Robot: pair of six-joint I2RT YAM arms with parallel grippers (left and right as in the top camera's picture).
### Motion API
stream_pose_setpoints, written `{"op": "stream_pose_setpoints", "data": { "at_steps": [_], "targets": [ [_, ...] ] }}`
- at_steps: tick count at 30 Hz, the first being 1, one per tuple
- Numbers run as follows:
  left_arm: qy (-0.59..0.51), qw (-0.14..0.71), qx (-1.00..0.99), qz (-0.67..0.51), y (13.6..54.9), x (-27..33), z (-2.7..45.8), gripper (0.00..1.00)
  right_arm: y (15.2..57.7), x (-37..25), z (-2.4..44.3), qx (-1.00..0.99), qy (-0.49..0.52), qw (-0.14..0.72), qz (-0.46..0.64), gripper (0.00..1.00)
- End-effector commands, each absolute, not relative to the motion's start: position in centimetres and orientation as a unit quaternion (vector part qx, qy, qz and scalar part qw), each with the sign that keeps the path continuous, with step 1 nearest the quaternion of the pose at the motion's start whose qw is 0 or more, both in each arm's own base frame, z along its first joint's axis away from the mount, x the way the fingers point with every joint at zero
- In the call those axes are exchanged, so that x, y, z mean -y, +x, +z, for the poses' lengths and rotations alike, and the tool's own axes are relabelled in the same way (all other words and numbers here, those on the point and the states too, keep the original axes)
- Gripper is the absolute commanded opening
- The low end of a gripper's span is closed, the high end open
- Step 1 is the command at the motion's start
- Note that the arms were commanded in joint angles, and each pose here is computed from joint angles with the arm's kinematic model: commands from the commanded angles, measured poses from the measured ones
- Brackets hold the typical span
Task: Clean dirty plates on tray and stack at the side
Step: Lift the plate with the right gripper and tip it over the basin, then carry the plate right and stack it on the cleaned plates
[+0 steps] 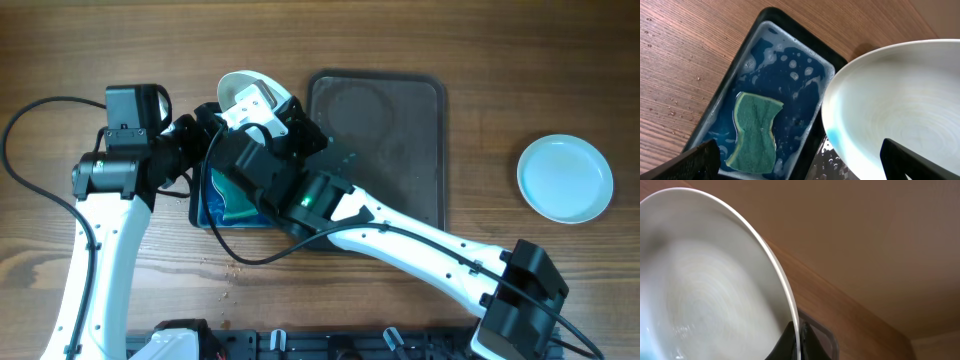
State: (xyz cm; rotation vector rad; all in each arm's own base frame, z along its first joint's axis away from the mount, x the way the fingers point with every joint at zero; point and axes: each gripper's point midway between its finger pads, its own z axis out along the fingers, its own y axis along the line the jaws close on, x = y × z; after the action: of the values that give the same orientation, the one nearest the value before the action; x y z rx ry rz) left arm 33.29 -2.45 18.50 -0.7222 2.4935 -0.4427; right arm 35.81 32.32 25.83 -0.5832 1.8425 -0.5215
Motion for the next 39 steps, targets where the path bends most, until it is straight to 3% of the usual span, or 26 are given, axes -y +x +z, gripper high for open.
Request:
{"op": "stream_pose_setpoints", "data": {
  "at_steps": [1,6,11,14,17,19,21,24,31,36,39],
  "targets": [
    [-0.263,0.260,-0.913,-0.170,33.4,2.4,19.3,1.00,35.9,-32.3,27.0,-0.769,-0.232,0.552,-0.225,0.04],
    [-0.263,0.260,-0.913,-0.170,33.4,2.4,19.3,1.00,35.6,-33.9,25.8,-0.780,-0.262,0.540,-0.178,0.04],
    [-0.263,0.259,-0.913,-0.170,33.4,2.4,19.3,1.00,36.7,-31.9,26.5,-0.785,-0.204,0.552,-0.194,0.04],
    [-0.263,0.260,-0.913,-0.170,33.4,2.4,19.3,1.00,36.7,-32.2,26.5,-0.771,-0.252,0.541,-0.221,0.04],
    [-0.263,0.260,-0.913,-0.170,33.4,2.4,19.3,1.00,36.9,-31.7,27.0,-0.775,-0.218,0.553,-0.213,0.04],
    [-0.263,0.260,-0.913,-0.170,33.4,2.4,19.3,1.00,36.1,-33.0,26.5,-0.767,-0.276,0.538,-0.213,0.04],
    [-0.263,0.260,-0.913,-0.170,33.4,2.4,19.3,1.00,36.4,-32.0,27.0,-0.770,-0.240,0.547,-0.224,0.04],
    [-0.263,0.260,-0.913,-0.170,33.4,2.4,19.3,1.00,36.8,-32.3,25.2,-0.807,-0.208,0.533,-0.148,0.04],
    [-0.263,0.260,-0.913,-0.170,33.4,2.4,19.3,1.00,38.0,-31.6,20.3,-0.898,-0.141,0.413,0.052,0.04],
    [-0.263,0.259,-0.913,-0.170,33.4,2.4,19.3,1.00,39.3,-26.3,23.9,-0.912,-0.064,0.370,0.162,0.04],
    [-0.263,0.259,-0.913,-0.170,33.4,2.4,19.3,1.00,40.0,-17.4,27.9,-0.907,0.028,0.359,0.218,0.04]
  ]
}}
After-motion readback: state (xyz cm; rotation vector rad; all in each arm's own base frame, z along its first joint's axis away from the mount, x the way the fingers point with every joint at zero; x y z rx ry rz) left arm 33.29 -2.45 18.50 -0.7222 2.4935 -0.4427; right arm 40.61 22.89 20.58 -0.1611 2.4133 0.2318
